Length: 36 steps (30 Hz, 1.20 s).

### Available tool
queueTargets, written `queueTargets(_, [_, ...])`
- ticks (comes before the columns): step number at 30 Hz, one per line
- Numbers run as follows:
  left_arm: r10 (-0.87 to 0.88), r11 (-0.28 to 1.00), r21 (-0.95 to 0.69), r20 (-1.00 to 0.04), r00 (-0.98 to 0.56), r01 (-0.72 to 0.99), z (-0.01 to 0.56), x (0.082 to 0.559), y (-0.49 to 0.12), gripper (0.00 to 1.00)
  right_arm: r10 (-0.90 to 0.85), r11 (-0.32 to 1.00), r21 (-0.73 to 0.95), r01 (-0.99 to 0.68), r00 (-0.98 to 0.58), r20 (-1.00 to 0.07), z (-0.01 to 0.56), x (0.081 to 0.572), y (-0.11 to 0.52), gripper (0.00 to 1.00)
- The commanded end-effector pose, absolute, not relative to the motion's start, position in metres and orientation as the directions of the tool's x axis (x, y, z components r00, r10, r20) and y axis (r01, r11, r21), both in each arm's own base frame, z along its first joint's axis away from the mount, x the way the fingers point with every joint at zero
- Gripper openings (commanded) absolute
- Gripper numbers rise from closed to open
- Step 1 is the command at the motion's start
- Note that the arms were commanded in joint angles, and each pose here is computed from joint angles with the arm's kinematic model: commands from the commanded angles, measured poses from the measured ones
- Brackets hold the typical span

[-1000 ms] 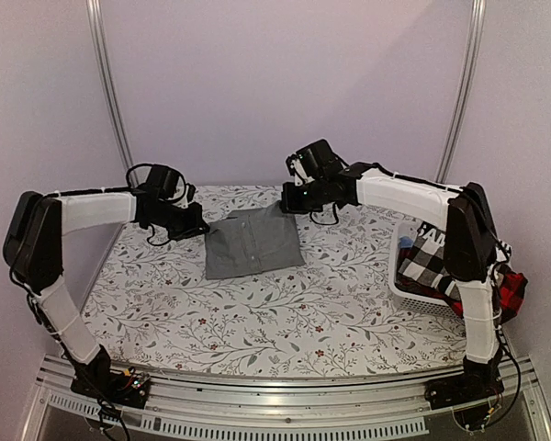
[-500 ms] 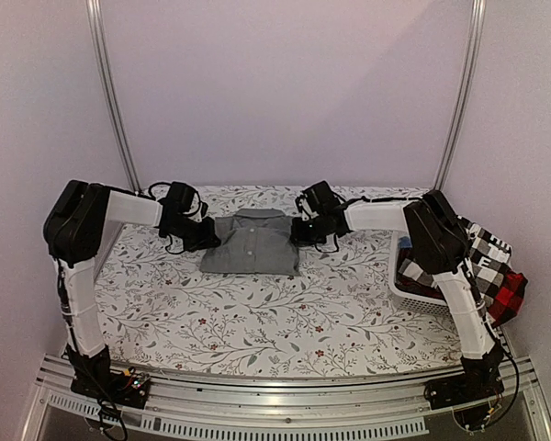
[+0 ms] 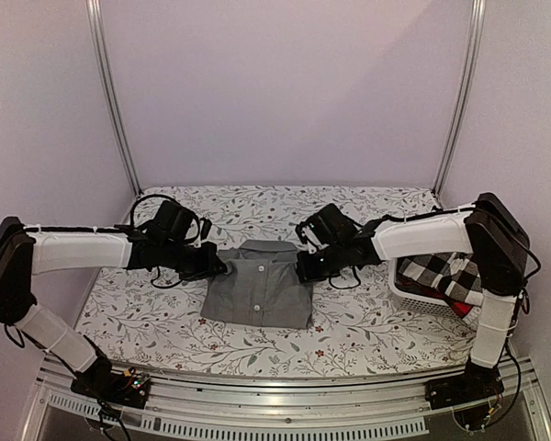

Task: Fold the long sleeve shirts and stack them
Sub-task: Move the square-folded shirt to the center of the board.

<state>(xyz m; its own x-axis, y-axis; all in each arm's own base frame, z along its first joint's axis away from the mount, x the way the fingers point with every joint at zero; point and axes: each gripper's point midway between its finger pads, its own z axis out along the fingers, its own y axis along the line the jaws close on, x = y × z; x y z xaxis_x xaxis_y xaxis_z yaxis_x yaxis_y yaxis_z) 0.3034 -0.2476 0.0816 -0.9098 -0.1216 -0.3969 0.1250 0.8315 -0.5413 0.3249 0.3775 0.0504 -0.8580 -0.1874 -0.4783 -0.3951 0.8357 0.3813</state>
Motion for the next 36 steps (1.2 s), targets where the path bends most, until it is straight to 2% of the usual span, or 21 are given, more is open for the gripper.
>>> queueTargets(1, [-0.155, 0.835, -0.537, -0.437, -0.886, 0.119, 0.109, 0.288, -0.245, 0.0, -0.129, 0.824, 0.389, -0.412, -0.806, -0.578, 0.116, 0.312, 0.371, 0.0])
queueTargets(10, [-0.153, 0.83, -0.535, -0.488, -0.859, 0.157, 0.147, 0.28, -0.24, 0.0, -0.09, 0.815, 0.379, -0.439, -0.742, -0.664, 0.18, 0.3, 0.361, 0.0])
queueTargets(24, [-0.123, 0.837, -0.499, -0.574, -0.81, 0.226, 0.186, 0.32, -0.249, 0.0, -0.077, 0.834, 0.327, -0.444, -0.681, -0.728, 0.215, 0.321, 0.366, 0.0])
queueTargets(30, [-0.102, 0.823, -0.504, -0.586, -0.804, 0.262, 0.188, 0.365, -0.248, 0.0, -0.049, 0.859, 0.313, -0.405, -0.675, -0.736, 0.217, 0.364, 0.354, 0.0])
queueTargets(34, [-0.1, 0.815, -0.509, -0.593, -0.799, 0.276, 0.178, 0.417, -0.249, 0.0, -0.016, 0.874, 0.318, -0.368, -0.675, -0.737, 0.206, 0.411, 0.345, 0.0])
queueTargets(36, [-0.105, 0.817, -0.513, -0.581, -0.807, 0.263, 0.16, 0.447, -0.247, 0.0, -0.017, 0.886, 0.311, -0.343, -0.695, -0.719, 0.18, 0.436, 0.342, 0.0])
